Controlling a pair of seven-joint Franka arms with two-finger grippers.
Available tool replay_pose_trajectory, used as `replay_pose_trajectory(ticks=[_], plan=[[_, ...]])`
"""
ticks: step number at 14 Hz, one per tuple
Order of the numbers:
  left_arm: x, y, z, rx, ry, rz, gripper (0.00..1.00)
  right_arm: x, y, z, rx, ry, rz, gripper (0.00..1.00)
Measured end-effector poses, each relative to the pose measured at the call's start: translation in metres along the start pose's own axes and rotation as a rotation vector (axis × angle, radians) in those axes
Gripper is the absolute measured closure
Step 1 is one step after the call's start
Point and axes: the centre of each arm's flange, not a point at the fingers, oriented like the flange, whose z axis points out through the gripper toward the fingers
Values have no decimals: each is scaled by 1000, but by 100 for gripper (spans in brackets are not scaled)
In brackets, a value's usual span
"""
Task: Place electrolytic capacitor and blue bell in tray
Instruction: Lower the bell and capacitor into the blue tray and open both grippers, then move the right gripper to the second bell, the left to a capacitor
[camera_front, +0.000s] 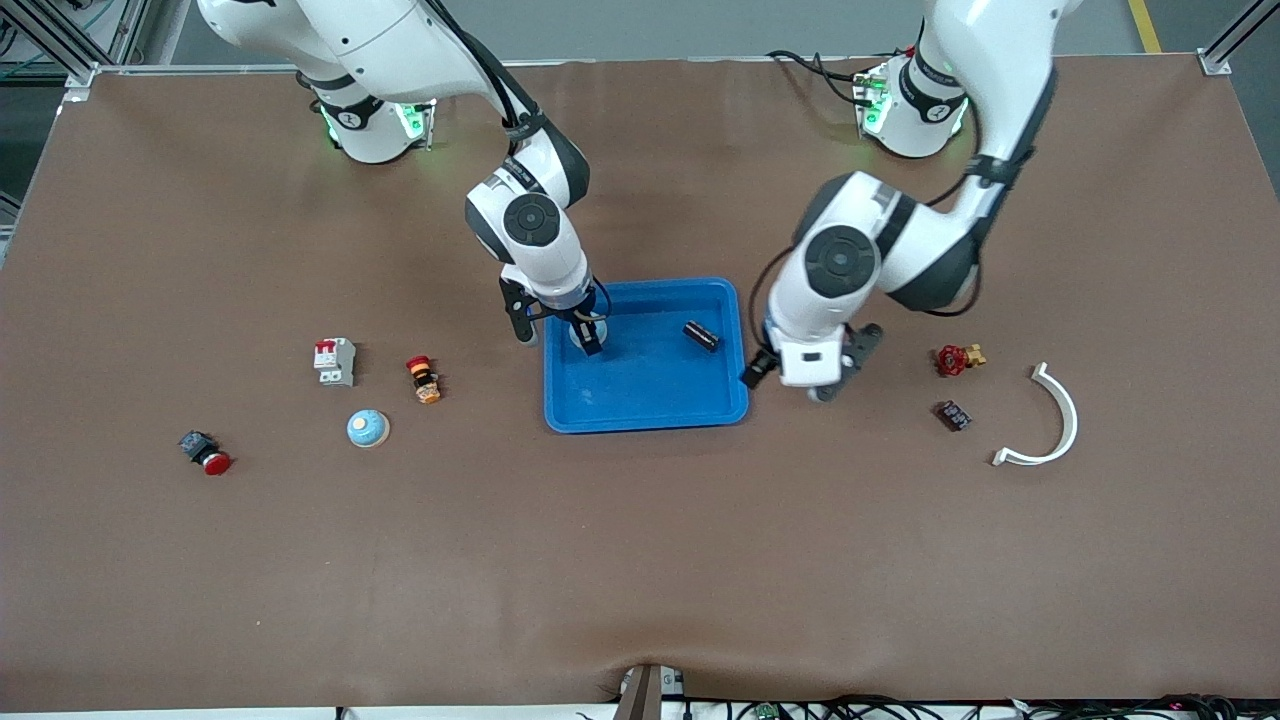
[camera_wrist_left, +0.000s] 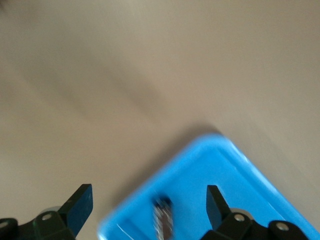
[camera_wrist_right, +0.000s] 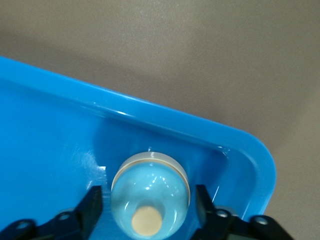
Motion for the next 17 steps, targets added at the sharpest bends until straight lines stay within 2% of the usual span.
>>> replay_pose_trajectory(ticks=[1, 4, 7, 10, 13, 14, 15, 17], plan=[[27, -10, -1, 21, 9, 23, 0, -1, -1, -1, 4, -1, -1, 2], [104, -47, 12, 67, 20, 70, 0, -3, -10, -12, 17, -5, -1, 0], [169, -91, 31, 98, 4, 105, 0, -2, -24, -47, -51, 29, -39, 0], [207, -118, 46, 92, -10, 129, 0, 27, -37, -96, -141, 49, -240, 0], [234, -132, 72, 68, -10, 141, 0, 75, -43, -122, -195, 31, -481, 0], [241, -135, 84, 60, -14, 142, 5, 89, -44, -125, -198, 22, -547, 0], [244, -136, 94, 55, -20, 137, 5, 104, -46, -127, -199, 15, -604, 0], [246, -136, 111, 47, -28, 134, 19, 136, -48, -132, -195, 1, -698, 0]])
